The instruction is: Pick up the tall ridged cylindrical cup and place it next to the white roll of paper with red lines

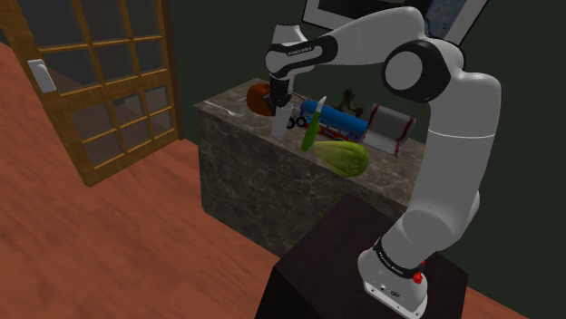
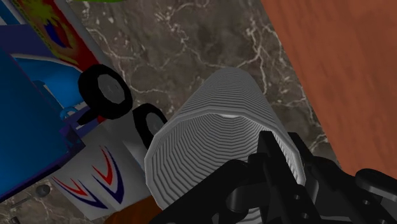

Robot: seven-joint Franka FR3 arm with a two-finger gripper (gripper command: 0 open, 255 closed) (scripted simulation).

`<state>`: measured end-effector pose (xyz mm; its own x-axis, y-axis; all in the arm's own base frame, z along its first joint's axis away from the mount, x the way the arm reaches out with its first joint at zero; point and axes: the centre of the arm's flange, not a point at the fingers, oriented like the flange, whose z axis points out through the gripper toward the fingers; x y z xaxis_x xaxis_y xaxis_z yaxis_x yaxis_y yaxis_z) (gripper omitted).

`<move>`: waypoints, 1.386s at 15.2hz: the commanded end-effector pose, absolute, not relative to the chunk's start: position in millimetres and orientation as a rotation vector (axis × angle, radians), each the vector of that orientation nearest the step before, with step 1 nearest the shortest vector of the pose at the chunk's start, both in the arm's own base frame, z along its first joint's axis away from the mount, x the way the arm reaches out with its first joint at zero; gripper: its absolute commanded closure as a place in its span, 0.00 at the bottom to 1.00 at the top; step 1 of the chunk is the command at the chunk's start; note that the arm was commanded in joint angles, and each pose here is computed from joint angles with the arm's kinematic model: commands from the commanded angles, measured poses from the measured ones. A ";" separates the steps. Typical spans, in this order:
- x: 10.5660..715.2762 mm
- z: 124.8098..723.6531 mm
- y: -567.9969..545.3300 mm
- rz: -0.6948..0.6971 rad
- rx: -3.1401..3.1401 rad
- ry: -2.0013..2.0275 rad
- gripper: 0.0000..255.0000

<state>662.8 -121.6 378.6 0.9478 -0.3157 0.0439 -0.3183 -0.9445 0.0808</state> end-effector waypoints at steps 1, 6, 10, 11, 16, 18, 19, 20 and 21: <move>663.5 388.5 -122.1 0.046 3.014 -0.492 1.00; 663.5 414.9 -122.1 0.046 3.014 -0.492 1.00; 663.5 436.0 -122.1 0.046 3.014 -0.492 1.00; 663.5 441.3 -122.1 0.046 3.014 -0.492 1.00; 663.5 467.7 -122.1 0.046 3.014 -0.492 1.00; 663.5 478.2 -122.1 0.046 3.014 -0.492 1.00; 663.5 483.5 -122.1 0.046 3.014 -0.492 1.00; 663.5 488.8 -122.1 0.046 3.014 -0.492 1.00; 663.5 494.1 -122.1 0.046 3.014 -0.492 1.00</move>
<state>664.7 -121.6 488.4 0.9477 -0.3160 0.0441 -0.3186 -0.9444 0.0809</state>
